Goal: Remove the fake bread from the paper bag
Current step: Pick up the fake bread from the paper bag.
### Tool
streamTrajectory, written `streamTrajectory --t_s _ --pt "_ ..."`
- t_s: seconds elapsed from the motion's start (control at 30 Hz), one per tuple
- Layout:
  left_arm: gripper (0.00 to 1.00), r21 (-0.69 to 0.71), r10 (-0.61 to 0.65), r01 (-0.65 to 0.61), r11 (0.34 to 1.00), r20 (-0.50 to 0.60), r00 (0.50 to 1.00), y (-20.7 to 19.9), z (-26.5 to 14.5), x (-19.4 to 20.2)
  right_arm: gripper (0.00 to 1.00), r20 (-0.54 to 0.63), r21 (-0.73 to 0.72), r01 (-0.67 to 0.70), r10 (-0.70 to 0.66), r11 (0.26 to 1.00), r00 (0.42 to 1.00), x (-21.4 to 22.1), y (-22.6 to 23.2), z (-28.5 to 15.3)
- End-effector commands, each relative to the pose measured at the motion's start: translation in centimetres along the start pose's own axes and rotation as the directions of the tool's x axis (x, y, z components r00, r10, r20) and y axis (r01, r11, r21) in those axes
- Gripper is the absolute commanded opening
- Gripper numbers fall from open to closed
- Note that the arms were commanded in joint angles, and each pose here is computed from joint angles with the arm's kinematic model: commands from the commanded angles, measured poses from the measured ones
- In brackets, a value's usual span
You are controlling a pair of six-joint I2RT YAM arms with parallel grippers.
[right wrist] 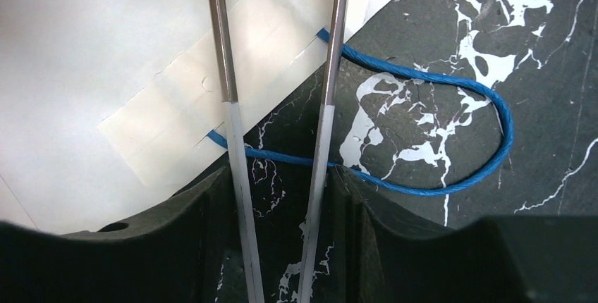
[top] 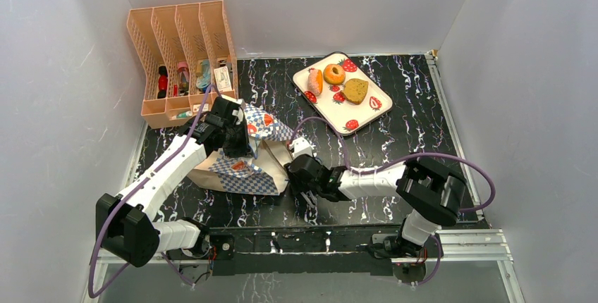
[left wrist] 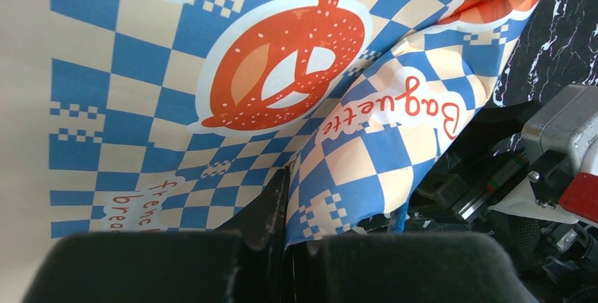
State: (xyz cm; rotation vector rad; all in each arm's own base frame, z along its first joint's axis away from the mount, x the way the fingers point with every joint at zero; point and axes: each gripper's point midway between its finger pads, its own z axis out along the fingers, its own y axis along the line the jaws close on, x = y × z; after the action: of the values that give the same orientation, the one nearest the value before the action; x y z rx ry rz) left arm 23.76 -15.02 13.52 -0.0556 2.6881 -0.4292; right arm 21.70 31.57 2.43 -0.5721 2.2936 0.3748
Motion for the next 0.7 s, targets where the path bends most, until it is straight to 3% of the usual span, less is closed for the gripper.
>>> streamTrajectory --t_s 0.0,0.27,0.43,0.67 --pt "0.00 -0.019 0.027 -0.027 0.999 -0.037 0.999 0.7 -0.5 1.3 0.49 -0.106 0.137 0.057 -0.042 0.989 0.993 4.7 -3.4 -0.5" --pt "0.00 -0.021 0.030 -0.031 0.999 -0.036 0.999 0.8 -0.6 1.3 0.45 -0.084 0.169 0.071 -0.057 0.983 0.995 5.8 -3.2 -0.8" --pt "0.00 -0.026 0.029 -0.029 0.999 -0.035 0.999 0.9 -0.8 1.4 0.37 -0.097 0.178 0.052 -0.036 0.983 0.995 6.9 -3.2 -0.8" --pt "0.00 -0.029 0.021 -0.021 0.999 -0.026 0.999 1.0 -0.9 1.4 0.32 -0.034 0.123 -0.011 0.016 0.992 0.999 4.6 -2.1 -2.8"
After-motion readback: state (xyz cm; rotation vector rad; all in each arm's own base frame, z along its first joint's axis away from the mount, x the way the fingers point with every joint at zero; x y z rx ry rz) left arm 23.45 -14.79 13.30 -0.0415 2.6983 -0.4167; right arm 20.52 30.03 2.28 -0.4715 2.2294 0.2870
